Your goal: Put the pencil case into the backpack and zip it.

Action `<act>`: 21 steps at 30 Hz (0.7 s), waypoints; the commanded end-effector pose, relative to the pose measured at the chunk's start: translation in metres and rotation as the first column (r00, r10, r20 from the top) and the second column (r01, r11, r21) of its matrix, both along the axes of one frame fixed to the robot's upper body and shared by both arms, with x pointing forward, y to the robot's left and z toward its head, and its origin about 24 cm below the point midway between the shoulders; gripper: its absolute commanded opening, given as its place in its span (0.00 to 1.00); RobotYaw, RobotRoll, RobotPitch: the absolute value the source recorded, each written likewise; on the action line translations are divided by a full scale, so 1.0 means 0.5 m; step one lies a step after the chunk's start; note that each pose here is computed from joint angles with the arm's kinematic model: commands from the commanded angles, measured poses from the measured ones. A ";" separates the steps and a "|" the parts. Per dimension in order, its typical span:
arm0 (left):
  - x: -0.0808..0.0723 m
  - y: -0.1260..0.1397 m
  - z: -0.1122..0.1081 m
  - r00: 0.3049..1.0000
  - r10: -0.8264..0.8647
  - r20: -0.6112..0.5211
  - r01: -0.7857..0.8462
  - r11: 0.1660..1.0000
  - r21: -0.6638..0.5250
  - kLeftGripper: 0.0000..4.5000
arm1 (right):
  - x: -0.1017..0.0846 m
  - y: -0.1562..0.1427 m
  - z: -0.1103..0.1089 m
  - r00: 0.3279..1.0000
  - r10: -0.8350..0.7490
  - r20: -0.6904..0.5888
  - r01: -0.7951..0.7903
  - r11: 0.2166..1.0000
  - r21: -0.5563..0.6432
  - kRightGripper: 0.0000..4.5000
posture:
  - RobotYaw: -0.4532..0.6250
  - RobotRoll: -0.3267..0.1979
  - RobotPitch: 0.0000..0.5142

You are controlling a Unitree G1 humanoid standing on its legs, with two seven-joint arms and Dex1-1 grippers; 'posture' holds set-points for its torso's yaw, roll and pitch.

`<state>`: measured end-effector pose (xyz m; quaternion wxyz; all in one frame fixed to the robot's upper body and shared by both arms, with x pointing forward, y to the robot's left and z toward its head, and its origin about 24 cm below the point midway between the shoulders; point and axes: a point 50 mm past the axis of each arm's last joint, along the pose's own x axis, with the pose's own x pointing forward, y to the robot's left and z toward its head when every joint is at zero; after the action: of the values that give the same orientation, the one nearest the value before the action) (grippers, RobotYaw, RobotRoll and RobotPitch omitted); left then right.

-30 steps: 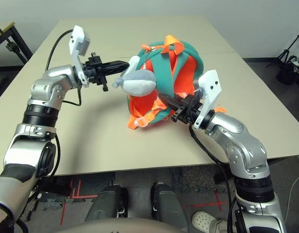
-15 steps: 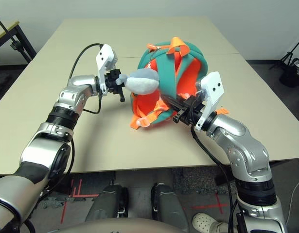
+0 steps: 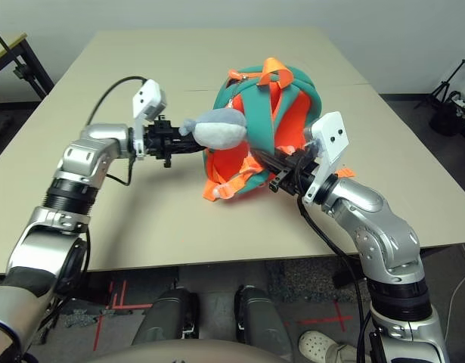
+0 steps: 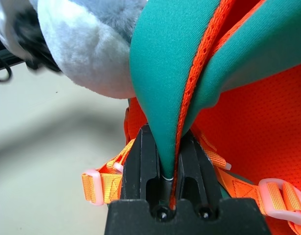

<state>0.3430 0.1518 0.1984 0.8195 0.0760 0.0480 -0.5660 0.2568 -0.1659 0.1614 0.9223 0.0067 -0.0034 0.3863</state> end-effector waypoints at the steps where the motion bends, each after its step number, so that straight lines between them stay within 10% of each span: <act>1: -0.013 0.018 0.045 0.999 -0.003 0.039 0.005 0.999 -0.054 0.92 | 0.000 0.016 0.001 0.999 0.048 -0.001 -0.048 0.999 0.004 0.02 | 0.54 0.62 0.15; 12: -0.052 -0.012 0.144 0.979 -0.185 0.082 0.196 0.969 -0.151 1.00 | 0.003 0.016 0.000 0.999 0.049 0.001 -0.049 0.999 0.000 0.02 | 0.52 0.62 0.15; 21: -0.036 -0.086 0.086 0.951 -0.310 -0.001 0.309 0.948 -0.075 1.00 | -0.001 0.013 0.002 0.999 0.030 0.010 -0.030 1.000 -0.003 0.02 | 0.49 0.62 0.14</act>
<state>0.3213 0.1111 0.2498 0.7228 0.0417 0.0037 -0.6898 0.2590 -0.1631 0.1619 0.9204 0.0028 -0.0041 0.3909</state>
